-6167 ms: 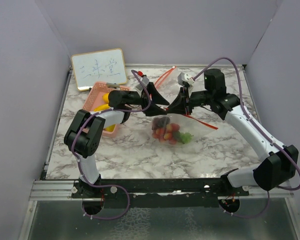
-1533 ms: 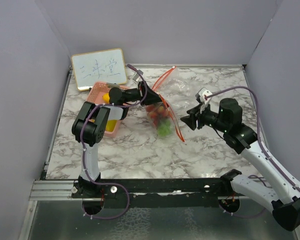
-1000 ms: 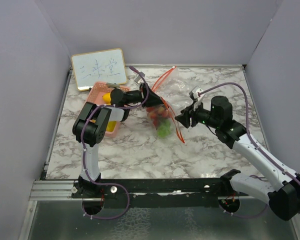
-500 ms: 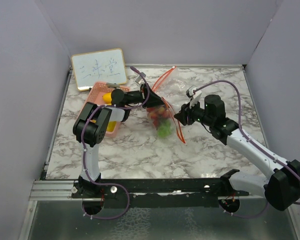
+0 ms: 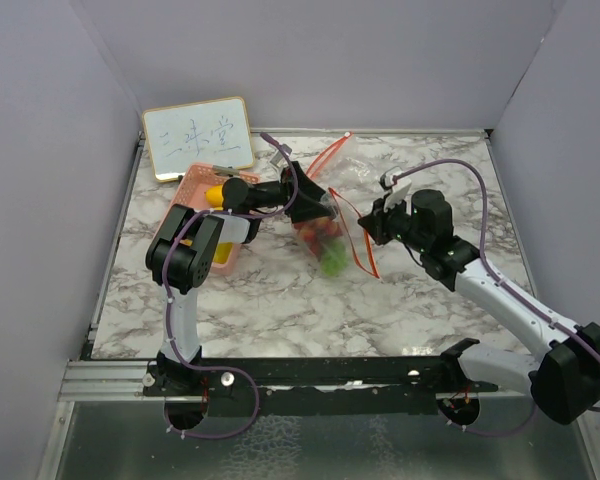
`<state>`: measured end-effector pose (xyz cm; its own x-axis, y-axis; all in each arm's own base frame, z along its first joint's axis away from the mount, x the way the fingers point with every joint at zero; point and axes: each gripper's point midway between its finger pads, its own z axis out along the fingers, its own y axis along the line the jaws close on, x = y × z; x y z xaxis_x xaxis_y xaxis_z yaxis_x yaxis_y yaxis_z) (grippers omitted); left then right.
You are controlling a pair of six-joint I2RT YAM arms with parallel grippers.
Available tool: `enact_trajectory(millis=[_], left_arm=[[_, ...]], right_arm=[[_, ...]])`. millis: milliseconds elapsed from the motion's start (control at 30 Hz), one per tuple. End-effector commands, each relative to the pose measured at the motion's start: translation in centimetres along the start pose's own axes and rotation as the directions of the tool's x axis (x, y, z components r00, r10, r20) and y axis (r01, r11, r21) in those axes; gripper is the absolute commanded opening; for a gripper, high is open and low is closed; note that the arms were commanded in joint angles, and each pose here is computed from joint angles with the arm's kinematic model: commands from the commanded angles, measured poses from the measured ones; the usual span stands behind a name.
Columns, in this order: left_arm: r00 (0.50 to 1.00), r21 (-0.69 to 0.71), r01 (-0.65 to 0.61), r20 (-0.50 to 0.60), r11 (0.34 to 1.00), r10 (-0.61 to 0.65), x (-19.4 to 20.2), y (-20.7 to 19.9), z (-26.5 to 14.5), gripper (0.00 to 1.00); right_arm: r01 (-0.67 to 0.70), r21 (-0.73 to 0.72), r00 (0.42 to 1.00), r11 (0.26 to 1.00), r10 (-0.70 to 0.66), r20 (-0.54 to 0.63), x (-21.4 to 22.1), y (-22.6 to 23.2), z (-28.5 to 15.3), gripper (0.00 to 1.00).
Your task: Open the zip-top bag and remove the fake food
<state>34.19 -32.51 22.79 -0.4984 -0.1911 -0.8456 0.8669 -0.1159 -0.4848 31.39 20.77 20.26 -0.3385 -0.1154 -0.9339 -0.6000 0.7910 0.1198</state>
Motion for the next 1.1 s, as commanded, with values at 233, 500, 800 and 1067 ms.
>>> enact_trajectory(millis=[233, 500, 800, 1067], left_arm=[[0.961, -0.004, -0.206, 0.190, 0.979, 0.203, -4.3, -2.4, -0.1, 0.99], [0.944, -0.197, -0.096, 0.293, 0.976, 0.152, -4.1, -1.1, -1.8, 0.99], [0.935, -0.487, 0.076, 0.339, 0.870, 0.108, -3.9, 0.0, -2.3, 0.99], [0.969, -0.665, 0.146, 0.245, 0.733, 0.029, 0.7, -1.1, 0.9, 0.97]], right_arm=[[-0.053, 0.161, 0.991, 0.986, 0.031, 0.133, -6.8, -2.2, -1.5, 0.01], [-0.077, 0.157, 0.982, 0.985, 0.048, 0.183, -9.3, -1.9, -2.5, 0.01], [-0.104, 0.145, 0.976, 0.984, 0.073, 0.207, -9.4, -1.8, -2.0, 0.01], [-0.118, 0.110, 0.973, 0.987, 0.092, 0.211, -9.4, -1.2, -1.7, 0.01]])
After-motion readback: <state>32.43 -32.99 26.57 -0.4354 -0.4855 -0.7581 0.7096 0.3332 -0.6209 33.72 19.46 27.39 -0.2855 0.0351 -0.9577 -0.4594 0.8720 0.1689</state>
